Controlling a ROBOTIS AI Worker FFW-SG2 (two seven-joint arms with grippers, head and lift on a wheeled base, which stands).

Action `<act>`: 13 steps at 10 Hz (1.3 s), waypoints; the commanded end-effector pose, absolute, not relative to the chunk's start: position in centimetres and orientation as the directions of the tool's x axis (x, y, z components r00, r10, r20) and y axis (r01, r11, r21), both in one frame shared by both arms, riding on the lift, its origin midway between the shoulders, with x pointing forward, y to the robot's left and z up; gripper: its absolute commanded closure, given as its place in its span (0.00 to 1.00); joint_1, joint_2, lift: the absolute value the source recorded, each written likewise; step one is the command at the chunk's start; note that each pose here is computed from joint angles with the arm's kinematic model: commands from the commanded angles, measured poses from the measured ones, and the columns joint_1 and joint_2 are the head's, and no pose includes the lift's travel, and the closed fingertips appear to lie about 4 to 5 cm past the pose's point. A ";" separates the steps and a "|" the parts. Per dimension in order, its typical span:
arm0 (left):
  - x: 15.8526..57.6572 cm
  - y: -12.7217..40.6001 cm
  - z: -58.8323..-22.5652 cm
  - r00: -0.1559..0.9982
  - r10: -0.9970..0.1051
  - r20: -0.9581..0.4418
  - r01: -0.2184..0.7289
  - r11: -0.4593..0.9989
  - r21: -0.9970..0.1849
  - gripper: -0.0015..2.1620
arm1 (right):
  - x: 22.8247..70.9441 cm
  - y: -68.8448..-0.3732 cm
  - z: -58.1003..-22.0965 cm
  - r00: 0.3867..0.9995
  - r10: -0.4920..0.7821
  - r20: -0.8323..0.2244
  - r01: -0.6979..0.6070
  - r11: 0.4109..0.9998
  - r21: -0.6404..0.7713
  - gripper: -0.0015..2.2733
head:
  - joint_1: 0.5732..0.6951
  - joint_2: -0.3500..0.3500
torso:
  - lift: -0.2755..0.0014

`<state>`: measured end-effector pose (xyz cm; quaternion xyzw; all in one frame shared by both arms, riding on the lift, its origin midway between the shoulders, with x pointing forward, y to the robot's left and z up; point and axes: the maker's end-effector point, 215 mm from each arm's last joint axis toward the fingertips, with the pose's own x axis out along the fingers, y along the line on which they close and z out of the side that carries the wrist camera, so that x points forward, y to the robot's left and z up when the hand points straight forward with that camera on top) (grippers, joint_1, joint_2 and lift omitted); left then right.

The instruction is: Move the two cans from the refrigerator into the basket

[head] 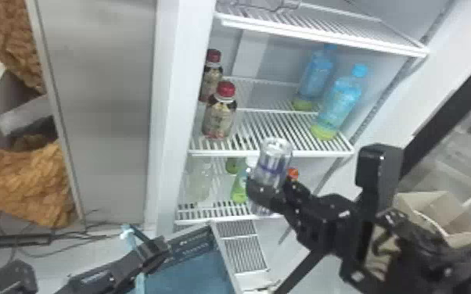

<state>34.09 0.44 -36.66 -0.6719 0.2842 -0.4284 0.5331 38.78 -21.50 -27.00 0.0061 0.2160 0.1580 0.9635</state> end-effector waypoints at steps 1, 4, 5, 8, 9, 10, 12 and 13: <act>34.0 0.4 -36.7 0.472 -0.839 0.272 0.073 -0.270 -0.960 0.55 | 36.4 -19.9 -28.4 0.817 0.343 -0.463 -0.322 0.938 0.128 0.55 | 1.00 0.03 | 0.88; 34.1 0.5 -36.7 0.474 -0.838 0.271 0.074 -0.269 -0.960 0.55 | 32.9 -18.7 -32.7 0.726 0.389 -0.568 -0.319 0.921 0.223 0.55 | 1.00 0.06 | 0.88; 34.1 0.5 -36.7 0.474 -0.838 0.271 0.074 -0.269 -0.960 0.55 | 32.0 -17.6 -33.8 0.689 0.427 -0.586 -0.330 0.904 0.270 0.55 | 1.00 0.06 | 0.88; 33.9 0.3 -36.7 0.469 -0.840 0.272 0.071 -0.271 -0.960 0.55 | 29.8 -13.1 -35.0 0.598 0.547 -0.585 -0.395 0.837 0.379 0.55 | 1.00 0.11 | 0.88; 33.9 0.2 -36.7 0.469 -0.840 0.272 0.072 -0.271 -0.960 0.55 | 29.1 -12.6 -35.8 0.567 0.561 -0.603 -0.397 0.828 0.396 0.55 | 1.00 0.15 | 0.88; 34.0 0.2 -36.6 0.467 -0.841 0.274 0.073 -0.272 -0.960 0.55 | 28.2 -11.6 -36.8 0.524 0.589 -0.615 -0.402 0.808 0.431 0.52 | 1.00 0.16 | 0.88; 34.0 0.2 -36.6 0.466 -0.841 0.275 0.076 -0.272 -0.959 0.55 | 27.7 -10.5 -38.9 0.462 0.620 -0.634 -0.399 0.784 0.476 0.50 | 1.00 0.19 | 0.88; 34.0 0.1 -36.5 0.464 -0.842 0.275 0.075 -0.272 -0.959 0.55 | 27.8 -10.3 -39.5 0.450 0.626 -0.637 -0.397 0.779 0.486 0.50 | 1.00 0.21 | 0.88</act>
